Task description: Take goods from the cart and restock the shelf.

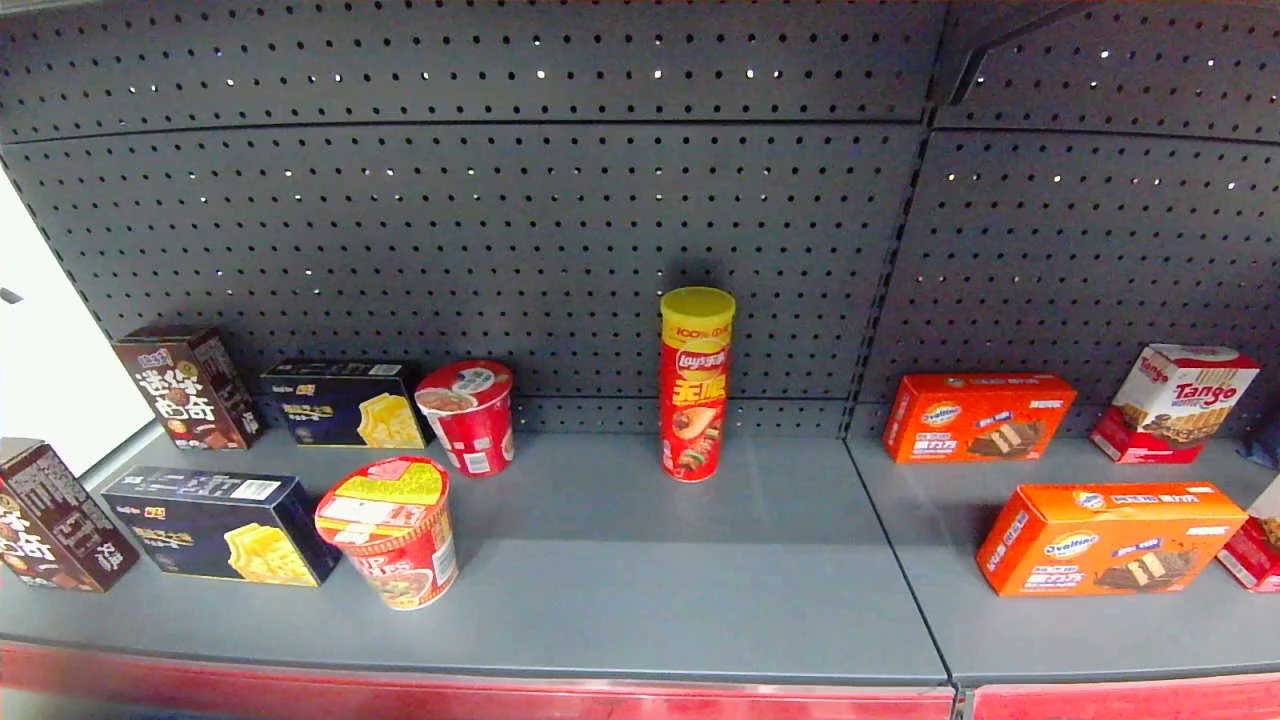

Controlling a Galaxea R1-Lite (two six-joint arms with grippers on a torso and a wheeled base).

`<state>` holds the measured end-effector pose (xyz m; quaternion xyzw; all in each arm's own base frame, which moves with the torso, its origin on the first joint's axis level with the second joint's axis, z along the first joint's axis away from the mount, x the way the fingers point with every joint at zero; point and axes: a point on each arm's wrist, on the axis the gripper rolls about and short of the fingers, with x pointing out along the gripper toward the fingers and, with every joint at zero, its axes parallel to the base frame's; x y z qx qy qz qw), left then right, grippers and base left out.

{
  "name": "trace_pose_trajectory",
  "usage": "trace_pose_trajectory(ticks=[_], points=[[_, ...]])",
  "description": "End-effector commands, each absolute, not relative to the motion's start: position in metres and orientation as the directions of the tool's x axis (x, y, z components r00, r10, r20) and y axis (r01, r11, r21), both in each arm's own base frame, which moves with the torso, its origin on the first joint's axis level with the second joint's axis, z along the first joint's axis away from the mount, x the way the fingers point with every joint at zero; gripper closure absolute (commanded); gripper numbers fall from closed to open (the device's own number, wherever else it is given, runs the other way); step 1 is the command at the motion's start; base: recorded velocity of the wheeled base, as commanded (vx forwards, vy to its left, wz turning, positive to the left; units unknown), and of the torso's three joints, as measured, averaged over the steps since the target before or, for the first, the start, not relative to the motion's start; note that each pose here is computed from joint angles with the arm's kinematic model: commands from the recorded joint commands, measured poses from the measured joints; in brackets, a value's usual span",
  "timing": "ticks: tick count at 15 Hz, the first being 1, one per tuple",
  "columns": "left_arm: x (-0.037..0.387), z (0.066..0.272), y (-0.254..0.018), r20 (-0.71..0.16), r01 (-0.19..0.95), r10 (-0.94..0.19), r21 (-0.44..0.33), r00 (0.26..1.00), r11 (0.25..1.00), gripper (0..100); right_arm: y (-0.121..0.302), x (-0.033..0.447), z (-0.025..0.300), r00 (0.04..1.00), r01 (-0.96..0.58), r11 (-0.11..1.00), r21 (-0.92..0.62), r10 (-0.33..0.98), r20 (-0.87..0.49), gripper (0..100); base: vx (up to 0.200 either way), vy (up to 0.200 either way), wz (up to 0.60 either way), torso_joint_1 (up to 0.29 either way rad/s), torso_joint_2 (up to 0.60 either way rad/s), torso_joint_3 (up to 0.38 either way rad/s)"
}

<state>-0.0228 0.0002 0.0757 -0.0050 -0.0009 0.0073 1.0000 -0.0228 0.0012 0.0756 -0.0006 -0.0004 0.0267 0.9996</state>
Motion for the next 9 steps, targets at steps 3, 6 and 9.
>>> trace_pose_trajectory(ticks=[3,6,9], points=[[-0.0228,0.0756,0.0002,0.002,-0.017,0.017,-0.012,1.000,1.000,0,0.0012,-0.0228,0.0755,0.999,-0.052,0.999,-0.002,0.052,0.000,0,0.000,0.000,0.40,0.002,0.00,0.002],[-0.0228,0.0756,0.0002,0.002,-0.015,0.015,-0.012,1.000,1.000,0,0.0012,-0.0228,0.0756,0.999,-0.051,0.999,-0.002,0.051,0.002,0,0.000,0.000,0.60,-0.001,0.00,0.004],[-0.0228,0.0756,0.0002,0.002,-0.015,0.015,-0.012,1.000,1.000,0,0.0012,-0.0228,0.0756,0.999,-0.052,0.999,-0.002,0.052,0.002,0,0.000,0.000,0.60,0.009,0.00,0.005]])
